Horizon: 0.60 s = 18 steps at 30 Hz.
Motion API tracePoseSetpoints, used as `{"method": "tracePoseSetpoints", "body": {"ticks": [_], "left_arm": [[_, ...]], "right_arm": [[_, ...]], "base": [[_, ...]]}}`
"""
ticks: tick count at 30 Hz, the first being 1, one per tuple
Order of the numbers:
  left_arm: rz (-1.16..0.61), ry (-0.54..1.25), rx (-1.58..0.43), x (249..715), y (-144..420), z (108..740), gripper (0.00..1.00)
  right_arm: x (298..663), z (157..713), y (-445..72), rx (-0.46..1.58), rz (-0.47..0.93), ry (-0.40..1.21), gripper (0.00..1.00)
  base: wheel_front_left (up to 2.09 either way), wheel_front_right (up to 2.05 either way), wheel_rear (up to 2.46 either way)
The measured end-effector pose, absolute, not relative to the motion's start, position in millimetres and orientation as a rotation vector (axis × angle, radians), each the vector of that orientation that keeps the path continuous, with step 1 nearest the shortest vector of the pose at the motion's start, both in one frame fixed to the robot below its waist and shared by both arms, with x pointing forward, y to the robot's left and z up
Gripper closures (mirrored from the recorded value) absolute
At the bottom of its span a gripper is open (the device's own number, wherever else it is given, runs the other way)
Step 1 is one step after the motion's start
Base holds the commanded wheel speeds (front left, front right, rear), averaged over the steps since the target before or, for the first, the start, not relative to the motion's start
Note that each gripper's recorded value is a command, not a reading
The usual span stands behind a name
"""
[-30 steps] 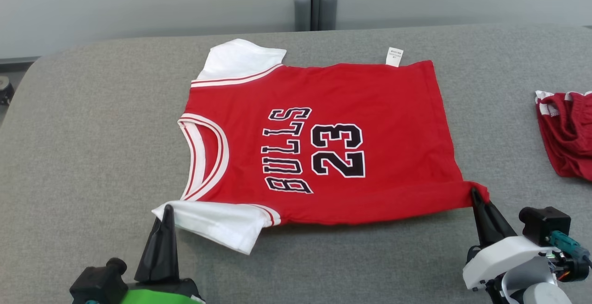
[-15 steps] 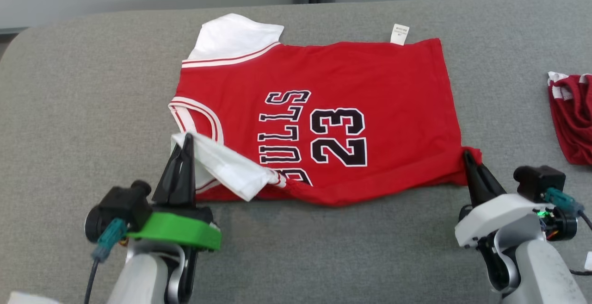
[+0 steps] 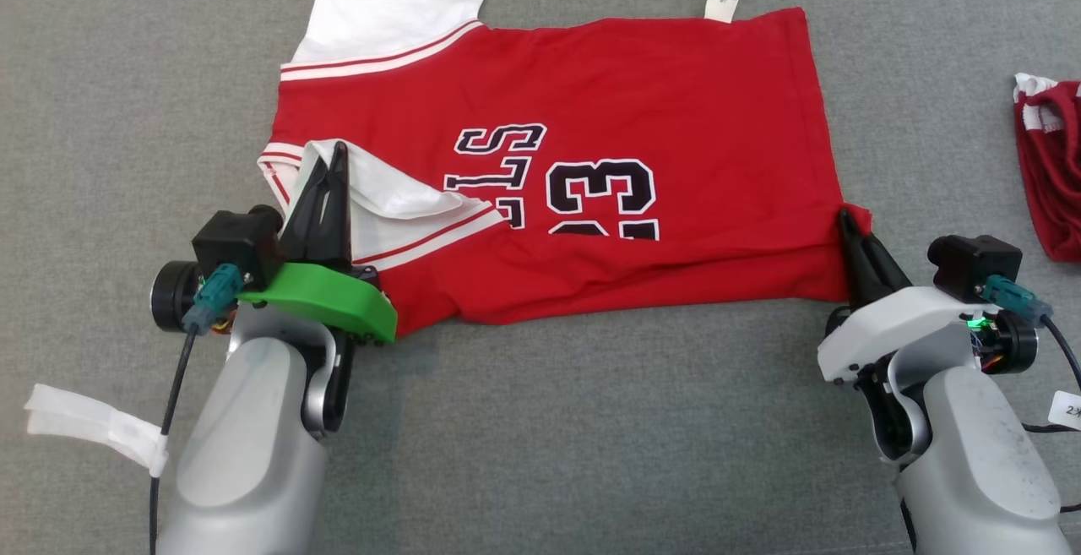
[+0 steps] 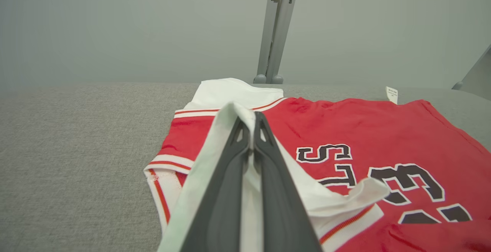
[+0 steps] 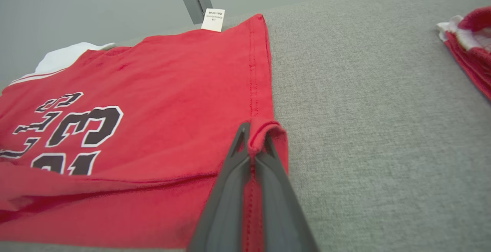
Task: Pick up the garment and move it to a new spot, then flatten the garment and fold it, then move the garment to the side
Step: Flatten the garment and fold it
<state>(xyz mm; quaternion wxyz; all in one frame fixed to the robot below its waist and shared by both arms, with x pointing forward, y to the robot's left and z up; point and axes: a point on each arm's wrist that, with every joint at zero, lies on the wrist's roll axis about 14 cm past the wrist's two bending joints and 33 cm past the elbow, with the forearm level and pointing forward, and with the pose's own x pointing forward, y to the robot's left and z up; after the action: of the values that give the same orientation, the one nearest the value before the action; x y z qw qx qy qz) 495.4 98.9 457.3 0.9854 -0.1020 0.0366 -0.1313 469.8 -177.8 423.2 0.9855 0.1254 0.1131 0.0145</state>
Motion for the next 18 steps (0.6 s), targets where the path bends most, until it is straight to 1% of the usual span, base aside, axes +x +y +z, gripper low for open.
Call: {"method": "tracePoseSetpoints", "body": {"ticks": [1,2,3,4,5,6,7,12,18], "left_arm": [[-0.262,0.078,-0.206,497,99,455,1.0],[-0.254,0.078,-0.206,500,100,455,1.0],[-0.24,0.069,-0.21,503,104,457,1.0],[-0.231,0.053,-0.211,506,106,461,1.0],[-0.225,0.04,-0.209,508,108,465,0.7],[-0.22,0.03,-0.209,509,110,468,0.26],[-0.219,0.023,-0.205,510,110,470,0.0],[-0.213,-0.001,-0.205,507,112,477,0.0],[-0.186,-0.018,-0.224,488,122,482,0.0]], "right_arm": [[470,421,-178,0.253,0.027,0.229,0.66],[471,420,-179,0.255,0.024,0.228,0.35],[472,421,-179,0.256,0.023,0.219,0.0],[474,422,-179,0.256,0.022,0.205,0.0],[475,423,-179,0.256,0.022,0.196,0.0],[476,424,-179,0.256,0.023,0.188,0.0],[477,426,-179,0.256,0.023,0.178,0.0],[478,433,-180,0.239,0.023,0.143,0.0],[476,462,-184,0.194,0.025,0.045,0.0]], "base": [[0.0,0.0,0.0],[0.0,0.0,0.0],[0.0,0.0,0.0],[0.0,0.0,0.0],[0.0,0.0,0.0],[0.0,0.0,0.0],[0.0,0.0,0.0],[0.0,0.0,0.0],[0.0,0.0,0.0]]}}
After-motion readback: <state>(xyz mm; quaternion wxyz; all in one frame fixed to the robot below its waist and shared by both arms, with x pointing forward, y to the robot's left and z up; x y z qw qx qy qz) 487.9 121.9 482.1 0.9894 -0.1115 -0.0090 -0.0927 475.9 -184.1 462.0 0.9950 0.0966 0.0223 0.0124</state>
